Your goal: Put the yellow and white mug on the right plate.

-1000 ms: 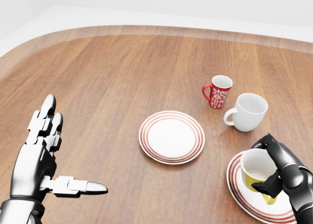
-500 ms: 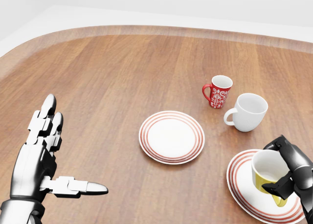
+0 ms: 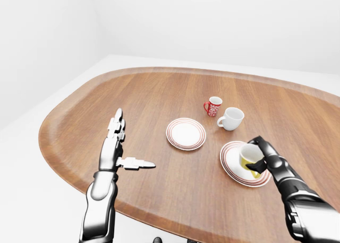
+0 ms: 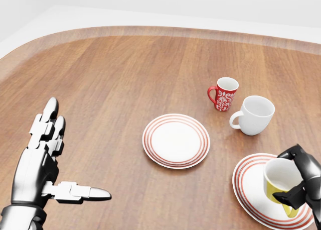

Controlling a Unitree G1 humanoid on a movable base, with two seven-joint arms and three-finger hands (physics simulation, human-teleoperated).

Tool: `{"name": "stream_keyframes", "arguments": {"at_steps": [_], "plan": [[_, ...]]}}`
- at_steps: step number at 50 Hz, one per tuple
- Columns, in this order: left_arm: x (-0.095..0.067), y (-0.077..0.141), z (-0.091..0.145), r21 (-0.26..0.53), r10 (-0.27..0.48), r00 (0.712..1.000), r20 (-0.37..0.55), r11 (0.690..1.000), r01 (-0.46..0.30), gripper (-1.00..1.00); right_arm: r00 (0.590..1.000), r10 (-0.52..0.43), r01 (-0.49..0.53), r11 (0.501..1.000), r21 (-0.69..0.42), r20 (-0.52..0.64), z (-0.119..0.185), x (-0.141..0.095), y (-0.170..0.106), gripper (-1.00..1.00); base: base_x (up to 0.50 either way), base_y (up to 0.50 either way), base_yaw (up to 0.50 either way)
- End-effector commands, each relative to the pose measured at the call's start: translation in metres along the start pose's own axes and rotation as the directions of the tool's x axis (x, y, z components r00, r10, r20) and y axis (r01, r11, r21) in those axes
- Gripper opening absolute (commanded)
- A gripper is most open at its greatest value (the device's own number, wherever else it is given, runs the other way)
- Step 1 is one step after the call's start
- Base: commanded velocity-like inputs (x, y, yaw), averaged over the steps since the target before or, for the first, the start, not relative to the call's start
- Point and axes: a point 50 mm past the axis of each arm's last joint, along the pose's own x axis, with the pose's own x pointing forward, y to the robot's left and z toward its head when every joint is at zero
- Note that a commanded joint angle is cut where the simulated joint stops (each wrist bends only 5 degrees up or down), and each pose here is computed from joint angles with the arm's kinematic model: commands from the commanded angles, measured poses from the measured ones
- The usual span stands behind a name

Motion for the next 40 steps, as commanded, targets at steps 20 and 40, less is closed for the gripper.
{"name": "stream_keyframes", "arguments": {"at_steps": [20,40], "plan": [[-0.0010,-0.0013,0.0005,0.003,-0.005,1.000,0.001,1.000,0.005,1.00,0.999,-0.051,0.052,0.998,0.038,-0.019,-0.0041,-0.0005,-0.0021,-1.00,0.00,0.00,0.00],[-0.0010,-0.0017,-0.0008,0.003,-0.006,1.000,-0.004,1.000,0.006,1.00,0.999,-0.051,0.052,0.998,0.047,-0.015,-0.0027,-0.0003,-0.0019,-1.00,0.00,0.00,0.00]]}}
